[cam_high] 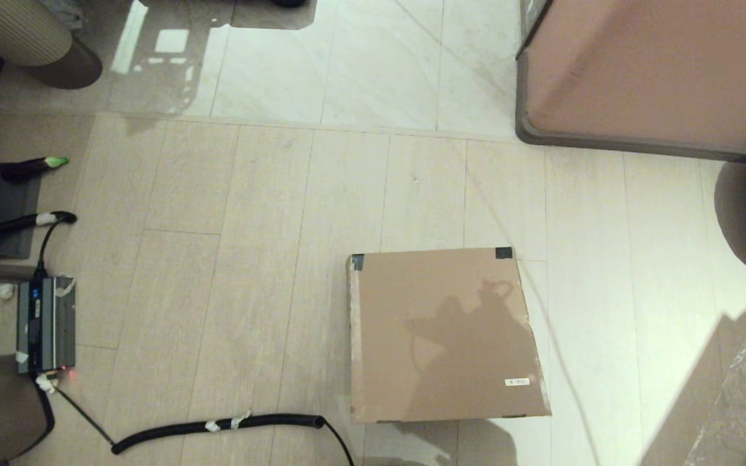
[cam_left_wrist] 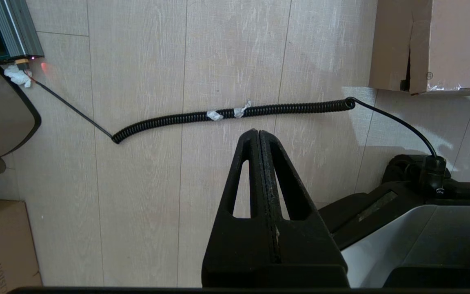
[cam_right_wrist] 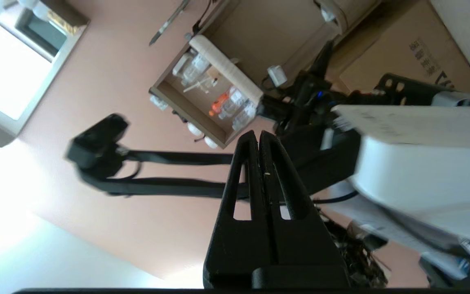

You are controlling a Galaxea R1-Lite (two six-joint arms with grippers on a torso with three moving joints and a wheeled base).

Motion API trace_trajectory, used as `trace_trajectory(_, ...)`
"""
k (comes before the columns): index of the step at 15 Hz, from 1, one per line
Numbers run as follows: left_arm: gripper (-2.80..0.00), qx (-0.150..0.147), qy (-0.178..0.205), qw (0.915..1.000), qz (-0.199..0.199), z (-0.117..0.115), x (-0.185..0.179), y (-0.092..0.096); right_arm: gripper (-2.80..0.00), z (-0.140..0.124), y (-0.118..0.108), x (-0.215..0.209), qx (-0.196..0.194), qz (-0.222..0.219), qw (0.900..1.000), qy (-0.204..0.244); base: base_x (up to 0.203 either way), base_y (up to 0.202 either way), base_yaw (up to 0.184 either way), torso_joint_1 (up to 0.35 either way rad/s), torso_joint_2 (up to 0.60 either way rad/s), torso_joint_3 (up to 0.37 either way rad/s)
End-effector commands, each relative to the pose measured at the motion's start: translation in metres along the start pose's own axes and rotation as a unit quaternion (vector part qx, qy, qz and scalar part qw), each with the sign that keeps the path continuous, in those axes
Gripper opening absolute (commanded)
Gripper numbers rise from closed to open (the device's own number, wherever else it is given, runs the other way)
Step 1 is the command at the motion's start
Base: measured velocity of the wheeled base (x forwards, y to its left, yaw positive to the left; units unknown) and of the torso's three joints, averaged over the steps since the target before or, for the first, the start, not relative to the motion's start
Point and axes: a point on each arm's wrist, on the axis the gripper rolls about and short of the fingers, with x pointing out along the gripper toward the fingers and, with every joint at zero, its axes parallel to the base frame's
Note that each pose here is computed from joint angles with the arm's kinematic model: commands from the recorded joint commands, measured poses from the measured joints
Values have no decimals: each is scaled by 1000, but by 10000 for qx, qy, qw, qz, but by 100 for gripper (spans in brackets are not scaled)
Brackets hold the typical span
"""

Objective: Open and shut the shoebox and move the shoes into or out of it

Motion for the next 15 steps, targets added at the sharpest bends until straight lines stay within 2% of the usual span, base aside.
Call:
trace_trajectory(1, -280, 0, 15, 10000, 0, 0, 0, 0, -280, -3, -10, -3, -70, 2, 9995, -293, 0, 0, 0, 0, 0, 0)
trace_trajectory(2, -280, 0, 15, 10000, 0, 0, 0, 0, -280, -10, -8, -3, -386, 25, 9986, -364, 0, 0, 0, 0, 0, 0)
trace_trajectory(3, -280, 0, 15, 10000, 0, 0, 0, 0, -280, -12, -12, -4, -444, 50, 9978, -486, 0, 0, 0, 0, 0, 0)
trace_trajectory(4, -280, 0, 15, 10000, 0, 0, 0, 0, -280, -9, -20, -4, -487, 92, 9959, -754, 0, 0, 0, 0, 0, 0)
trace_trajectory(5, -280, -2, 15, 10000, 0, 0, 0, 0, -280, -2, -30, -4, -581, 92, 9906, -1233, 0, 0, 0, 0, 0, 0)
trace_trajectory(6, -280, 0, 8, 10000, 0, 0, 0, 0, -280, 5, -39, -4, -826, -40, 9811, -1747, 0, 0, 0, 0, 0, 0)
trace_trajectory(7, -280, 0, 15, 10000, 0, 0, 0, 0, -280, 10, -49, -3, -1145, -363, 9640, -2374, 0, 0, 0, 0, 0, 0)
trace_trajectory(8, -280, 0, 15, 10000, 4, 0, 0, 0, -280, 14, -59, -3, -1464, -879, 9400, -2953, 0, 0, 0, 0, 0, 0)
trace_trajectory(9, -280, 0, 15, 10000, 0, 0, 0, 0, -280, 15, -71, -2, -1948, -1808, 8975, -3520, 0, 0, 0, 0, 0, 0)
trace_trajectory(10, -280, 0, 15, 10000, 0, 0, 0, 0, -280, 10, -82, -3, -2474, -2808, 8519, -3664, 0, 0, 0, 0, 0, 0)
trace_trajectory(11, -280, 0, 15, 10000, 0, 0, 0, 0, -280, 3, -90, -6, -3004, -3692, 8047, -3548, 0, 0, 0, 0, 0, 0)
trace_trajectory(12, -280, -4, 15, 10000, 0, 0, 0, 0, -280, -10, -96, -10, -3470, -4285, 7640, -3352, 0, 0, 0, 0, 0, 0)
trace_trajectory(13, -280, -2, 8, 10000, 0, 0, 0, 0, -280, -24, -101, -15, -3810, -4609, 7343, -3211, 0, 0, 0, 0, 0, 0)
trace_trajectory(15, -280, -15, 15, 10000, 0, 0, 0, 0, -280, -47, -108, -24, -4290, -4961, 6909, -3041, 0, 0, 0, 0, 0, 0)
